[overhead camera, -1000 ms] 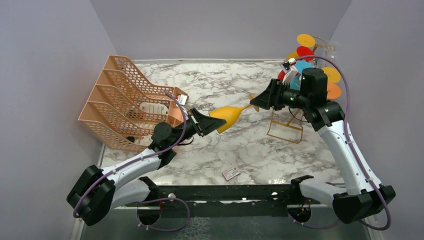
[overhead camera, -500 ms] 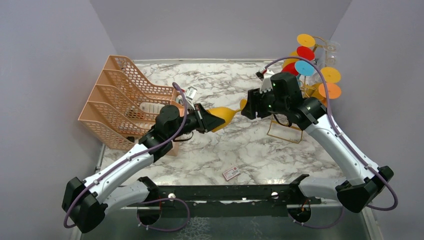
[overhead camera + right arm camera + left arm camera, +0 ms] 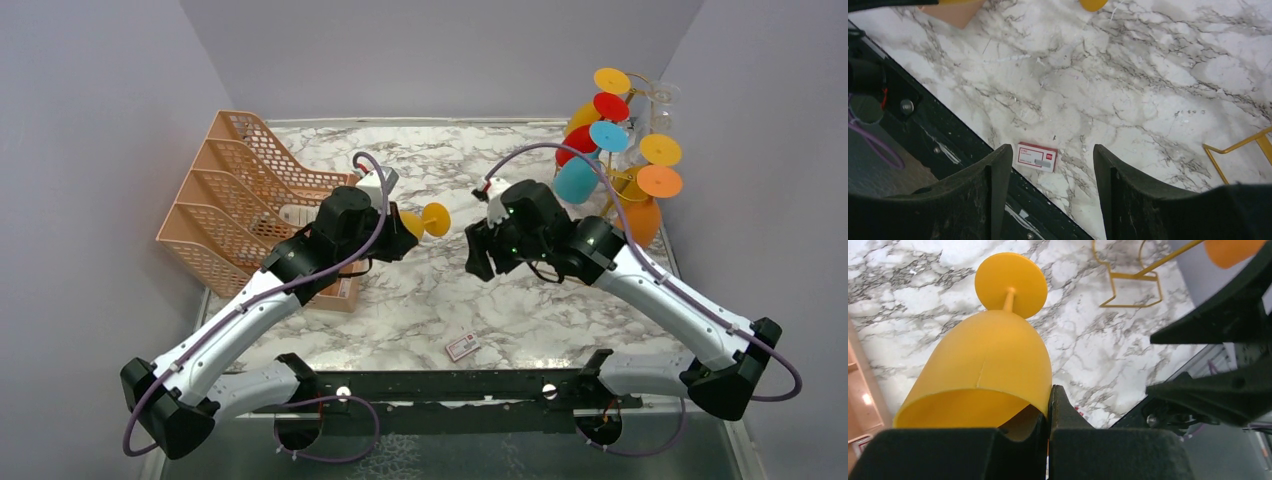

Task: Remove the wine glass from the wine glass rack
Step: Place the wine glass at the center of the board.

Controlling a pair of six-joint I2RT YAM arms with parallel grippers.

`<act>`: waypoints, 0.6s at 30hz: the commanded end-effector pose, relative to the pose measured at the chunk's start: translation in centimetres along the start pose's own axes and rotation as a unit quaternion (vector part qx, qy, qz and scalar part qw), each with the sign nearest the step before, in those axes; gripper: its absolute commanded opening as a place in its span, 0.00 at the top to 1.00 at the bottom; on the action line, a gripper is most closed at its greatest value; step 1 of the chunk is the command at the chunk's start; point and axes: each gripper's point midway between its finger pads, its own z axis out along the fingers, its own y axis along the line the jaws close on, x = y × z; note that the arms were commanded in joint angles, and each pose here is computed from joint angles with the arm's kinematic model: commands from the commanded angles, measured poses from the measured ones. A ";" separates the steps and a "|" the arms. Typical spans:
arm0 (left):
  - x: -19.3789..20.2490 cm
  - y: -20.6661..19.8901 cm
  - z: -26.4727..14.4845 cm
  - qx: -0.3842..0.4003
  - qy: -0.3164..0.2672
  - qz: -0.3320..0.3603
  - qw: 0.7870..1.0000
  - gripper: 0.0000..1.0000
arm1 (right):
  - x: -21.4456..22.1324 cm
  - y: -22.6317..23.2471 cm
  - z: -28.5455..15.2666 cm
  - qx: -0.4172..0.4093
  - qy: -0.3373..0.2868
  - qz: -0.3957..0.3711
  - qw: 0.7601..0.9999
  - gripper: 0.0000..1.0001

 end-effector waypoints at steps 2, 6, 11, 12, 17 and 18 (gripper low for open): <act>-0.6 1.8 -0.3 -0.055 0.015 0.040 0.998 1.00 | 0.9 0.7 0.1 0.021 -0.018 -0.043 0.999 0.37; -1.2 2.4 -0.4 -0.073 0.009 0.061 0.995 1.00 | 0.8 1.8 -0.3 0.001 -0.066 -0.075 0.995 0.37; -2.0 4.0 1.0 -0.091 0.062 0.091 0.990 1.00 | 0.3 3.1 -1.4 -0.046 -0.145 -0.117 0.981 0.36; -2.3 4.2 1.4 -0.090 0.076 0.098 0.988 1.00 | 0.3 3.3 -1.6 -0.054 -0.158 -0.125 0.978 0.36; -3.6 5.8 3.0 -0.098 0.160 0.134 0.973 1.00 | 1.0 3.8 -2.2 -0.084 -0.193 -0.162 0.964 0.35; -3.7 6.2 3.3 -0.103 0.177 0.142 0.968 1.00 | 1.2 3.9 -2.3 -0.090 -0.197 -0.167 0.962 0.35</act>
